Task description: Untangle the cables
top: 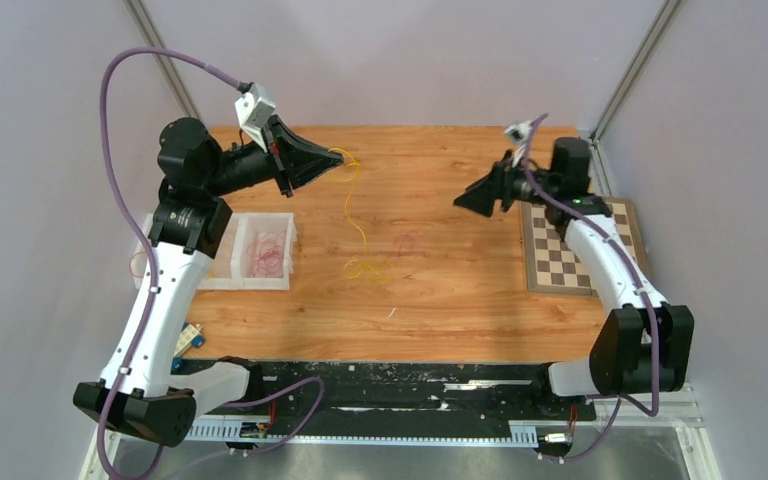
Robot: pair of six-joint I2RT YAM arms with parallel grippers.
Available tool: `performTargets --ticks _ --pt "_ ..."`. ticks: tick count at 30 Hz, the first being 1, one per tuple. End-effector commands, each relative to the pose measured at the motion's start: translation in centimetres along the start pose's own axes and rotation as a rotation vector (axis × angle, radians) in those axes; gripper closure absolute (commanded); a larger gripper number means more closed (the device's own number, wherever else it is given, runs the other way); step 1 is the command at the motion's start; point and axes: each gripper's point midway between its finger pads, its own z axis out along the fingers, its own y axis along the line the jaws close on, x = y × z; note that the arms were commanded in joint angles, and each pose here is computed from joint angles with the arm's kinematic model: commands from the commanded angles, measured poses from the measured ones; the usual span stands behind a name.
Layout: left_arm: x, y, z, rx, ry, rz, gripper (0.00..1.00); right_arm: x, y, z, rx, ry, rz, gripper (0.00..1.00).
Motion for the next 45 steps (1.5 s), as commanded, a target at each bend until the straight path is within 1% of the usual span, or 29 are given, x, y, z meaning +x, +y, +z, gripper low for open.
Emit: performTargets --ticks 1,4,7,10,12,14,16,18,20,21,22,24,26,27,28,31,34,36,39,41,43,45 --pt "1.6 0.5 0.2 0.001 0.023 -0.078 1.00 8.8 1.5 4.8 -0.022 0.242 -0.155 0.25" --pt "1.5 0.3 0.1 0.002 0.022 -0.074 1.00 12.7 0.9 8.4 0.012 0.362 -0.181 0.25" --pt "1.4 0.1 -0.1 0.002 0.027 -0.063 1.00 14.4 -2.2 11.4 0.106 0.435 -0.186 0.25" --pt "1.1 -0.1 -0.3 -0.005 0.026 -0.045 1.00 15.7 -4.5 14.2 0.138 0.487 -0.176 0.23" --pt "0.9 -0.1 -0.4 -0.012 0.021 -0.038 1.00 17.0 -5.4 16.0 0.148 0.531 -0.198 0.20" --pt "0.5 -0.1 -0.4 -0.021 0.015 -0.029 1.00 19.4 -5.9 17.4 0.150 0.593 -0.221 0.17" --pt "0.2 -0.1 -0.5 -0.031 0.008 -0.020 1.00 21.7 -5.9 18.4 0.154 0.652 -0.241 0.17" --pt "-0.3 0.0 -0.6 -0.047 -0.001 -0.007 1.00 23.9 -5.9 18.8 0.166 0.709 -0.261 0.18" --pt "-0.8 0.3 -0.8 -0.071 -0.010 0.010 1.00 25.9 -6.5 18.6 0.192 0.772 -0.299 0.25" --pt "-1.3 0.6 -1.0 -0.092 -0.017 0.025 1.00 26.5 -6.9 18.3 0.208 0.800 -0.314 0.32" --pt "-1.6 0.7 -1.1 -0.105 -0.022 0.033 1.00 27.1 -7.5 17.7 0.230 0.832 -0.329 0.41" --pt "-3.0 1.8 -2.0 -0.167 -0.042 0.064 1.00 27.6 -8.9 15.7 0.280 0.882 -0.352 0.64" --pt "-5.0 2.7 -3.1 -0.233 -0.074 0.111 1.00 27.6 -10.2 13.4 0.319 0.907 -0.359 0.84" --pt "-6.7 2.7 -3.6 -0.262 -0.101 0.151 1.00 27.3 -10.8 12.2 0.339 0.915 -0.359 0.94" --pt "-7.9 3.3 -4.3 -0.303 -0.119 0.178 1.00 27.3 -11.4 10.9 0.356 0.927 -0.357 0.99" --pt "-12.7 3.3 -6.0 -0.388 -0.203 0.272 1.00 27.2 -13.8 6.9 0.420 0.962 -0.348 1.00" --pt "-15.9 3.3 -7.2 -0.449 -0.257 0.337 1.00 26.7 -16.1 3.8 0.477 0.980 -0.328 1.00" --pt "-18.0 2.9 -8.1 -0.500 -0.302 0.394 1.00 26.2 -17.3 2.3 0.511 0.988 -0.330 1.00" --pt "-21.1 3.5 -10.1 -0.647 -0.392 0.443 1.00 25.8 -18.3 0.9 0.540 0.988 -0.321 1.00" --pt "-22.0 3.8 -10.8 -0.698 -0.426 0.443 1.00 25.8 -18.3 0.8 0.538 0.989 -0.316 1.00" --pt "-22.0 3.7 -10.5 -0.676 -0.432 0.426 1.00 26.1 -18.3 0.9 0.532 0.988 -0.303 1.00" --pt "-21.2 3.5 -9.5 -0.613 -0.419 0.390 1.00 26.3 -18.2 1.1 0.527 0.989 -0.284 1.00"
